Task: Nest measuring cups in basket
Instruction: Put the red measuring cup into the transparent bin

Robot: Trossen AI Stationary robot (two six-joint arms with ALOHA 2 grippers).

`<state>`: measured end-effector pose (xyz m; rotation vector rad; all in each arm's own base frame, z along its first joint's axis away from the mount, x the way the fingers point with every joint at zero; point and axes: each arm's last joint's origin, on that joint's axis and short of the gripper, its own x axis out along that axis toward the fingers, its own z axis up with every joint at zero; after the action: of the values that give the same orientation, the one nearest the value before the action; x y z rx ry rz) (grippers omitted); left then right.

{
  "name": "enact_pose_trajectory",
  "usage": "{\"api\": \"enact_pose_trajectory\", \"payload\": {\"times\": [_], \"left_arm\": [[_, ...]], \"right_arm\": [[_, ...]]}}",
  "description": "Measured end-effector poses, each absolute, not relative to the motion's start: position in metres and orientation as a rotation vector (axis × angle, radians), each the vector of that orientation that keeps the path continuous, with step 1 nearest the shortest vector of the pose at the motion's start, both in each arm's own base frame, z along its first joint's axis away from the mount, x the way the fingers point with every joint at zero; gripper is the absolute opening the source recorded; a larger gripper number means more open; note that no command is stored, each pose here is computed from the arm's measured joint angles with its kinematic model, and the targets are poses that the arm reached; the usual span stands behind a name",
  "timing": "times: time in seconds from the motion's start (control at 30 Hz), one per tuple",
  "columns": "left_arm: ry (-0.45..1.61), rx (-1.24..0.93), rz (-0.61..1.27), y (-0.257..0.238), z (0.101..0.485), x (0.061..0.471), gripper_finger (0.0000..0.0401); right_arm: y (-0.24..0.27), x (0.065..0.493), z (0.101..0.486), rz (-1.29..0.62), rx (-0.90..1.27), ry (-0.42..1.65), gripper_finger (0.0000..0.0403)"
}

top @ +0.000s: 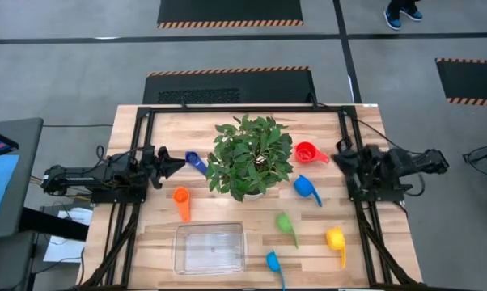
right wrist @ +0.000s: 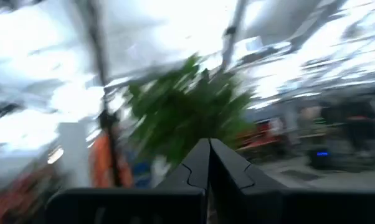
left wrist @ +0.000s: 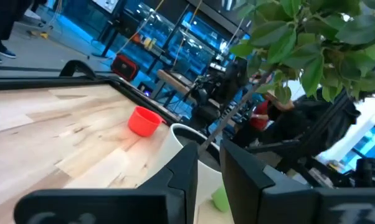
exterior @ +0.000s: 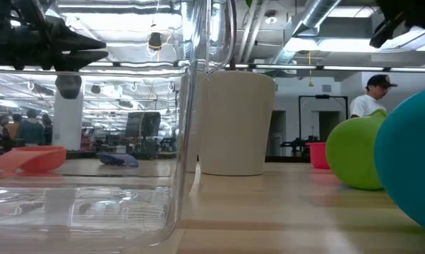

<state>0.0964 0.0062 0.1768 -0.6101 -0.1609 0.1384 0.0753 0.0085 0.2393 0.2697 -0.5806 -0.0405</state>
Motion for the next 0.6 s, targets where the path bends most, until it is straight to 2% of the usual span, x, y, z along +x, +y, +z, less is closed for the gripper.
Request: {"api": "enact_pose_trajectory", "payload": {"times": [0.17,0.37,0.47,0.6], "left_arm": [[-0.155,-0.619,0.149,0.006,0.176,0.096,0.0059],[-0.135,-0.609,0.169,0.007,0.174,0.097,0.0059],[-0.115,-0.614,0.19,0.007,0.171,0.097,0.0059],[-0.119,-0.616,0.189,0.007,0.172,0.097,0.0059]], "right_arm": [[0.001,0.056,0.295,-0.194,0.14,-0.516,0.0023],[-0.004,0.056,0.348,-0.379,0.075,-0.181,0.0018],[-0.005,0.065,0.361,-0.497,0.105,0.001,0.0023],[-0.007,0.08,0.359,-0.737,0.177,0.21,0.0025]]}}
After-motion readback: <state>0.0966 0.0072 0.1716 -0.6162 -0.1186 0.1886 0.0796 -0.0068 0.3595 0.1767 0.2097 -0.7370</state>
